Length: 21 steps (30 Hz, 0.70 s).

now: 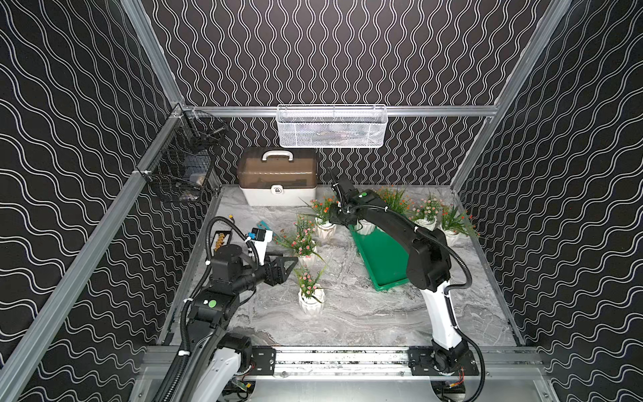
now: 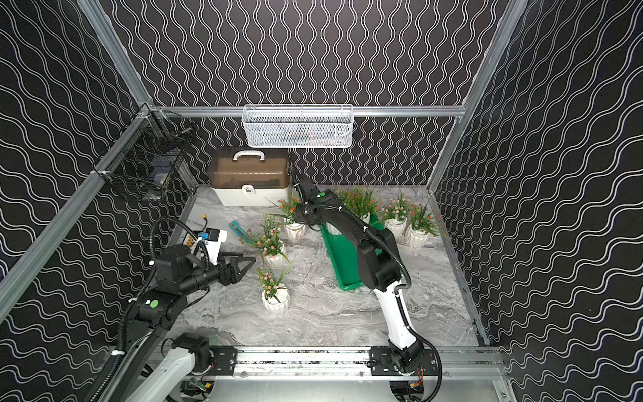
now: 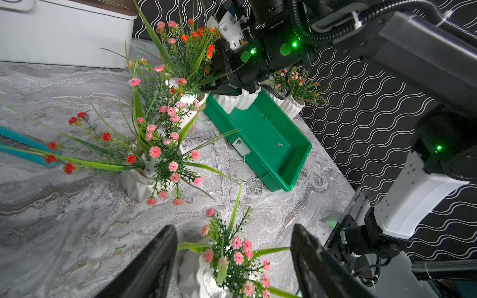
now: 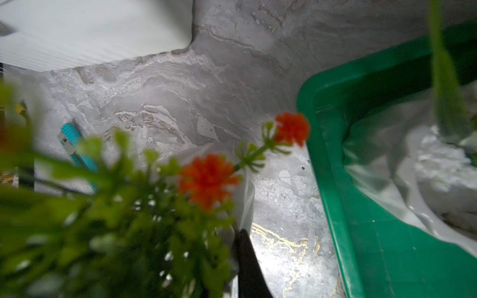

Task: Put the potted gypsophila into the storage box
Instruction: Pick up the baby's breath potted plant from the center of the board.

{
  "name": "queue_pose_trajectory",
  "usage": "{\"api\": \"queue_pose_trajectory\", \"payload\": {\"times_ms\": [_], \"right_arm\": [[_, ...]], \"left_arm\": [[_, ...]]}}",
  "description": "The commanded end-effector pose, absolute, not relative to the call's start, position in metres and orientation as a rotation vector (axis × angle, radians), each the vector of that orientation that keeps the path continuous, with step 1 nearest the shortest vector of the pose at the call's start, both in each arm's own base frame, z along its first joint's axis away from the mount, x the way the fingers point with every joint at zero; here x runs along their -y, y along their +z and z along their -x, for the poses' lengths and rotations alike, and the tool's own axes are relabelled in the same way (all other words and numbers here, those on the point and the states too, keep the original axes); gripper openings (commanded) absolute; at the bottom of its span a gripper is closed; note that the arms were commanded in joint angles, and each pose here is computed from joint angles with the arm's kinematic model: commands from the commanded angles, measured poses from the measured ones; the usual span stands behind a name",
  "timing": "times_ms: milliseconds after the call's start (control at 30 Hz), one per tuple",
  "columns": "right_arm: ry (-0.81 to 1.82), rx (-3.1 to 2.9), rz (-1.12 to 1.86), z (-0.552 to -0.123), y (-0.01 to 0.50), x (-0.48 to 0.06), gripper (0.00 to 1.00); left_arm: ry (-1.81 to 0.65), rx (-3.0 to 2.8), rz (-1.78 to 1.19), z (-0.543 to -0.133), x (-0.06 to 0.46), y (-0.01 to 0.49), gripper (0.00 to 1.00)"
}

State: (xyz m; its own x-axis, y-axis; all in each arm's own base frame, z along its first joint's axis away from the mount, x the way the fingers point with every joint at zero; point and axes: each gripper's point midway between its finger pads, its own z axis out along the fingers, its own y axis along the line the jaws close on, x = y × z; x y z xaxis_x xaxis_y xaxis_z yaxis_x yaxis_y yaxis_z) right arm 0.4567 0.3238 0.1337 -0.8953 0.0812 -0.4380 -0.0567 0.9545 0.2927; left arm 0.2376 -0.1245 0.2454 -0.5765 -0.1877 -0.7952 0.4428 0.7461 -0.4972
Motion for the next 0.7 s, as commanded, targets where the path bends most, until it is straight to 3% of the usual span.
{"api": "queue_pose_trajectory", "payload": {"times_ms": [0, 667], "right_arm": [[0.492, -2.569, -0.012, -0.459, 0.164, -0.329, 0.0], [0.467, -2.476, 0.022, -0.394, 0.239, -0.272, 0.04]], "left_arm": [[-0.862, -1.976, -0.229, -0.238, 0.127, 0.255, 0.73], [-0.967, -1.846, -0.319, -0.229, 0.141, 0.279, 0.73]]}}
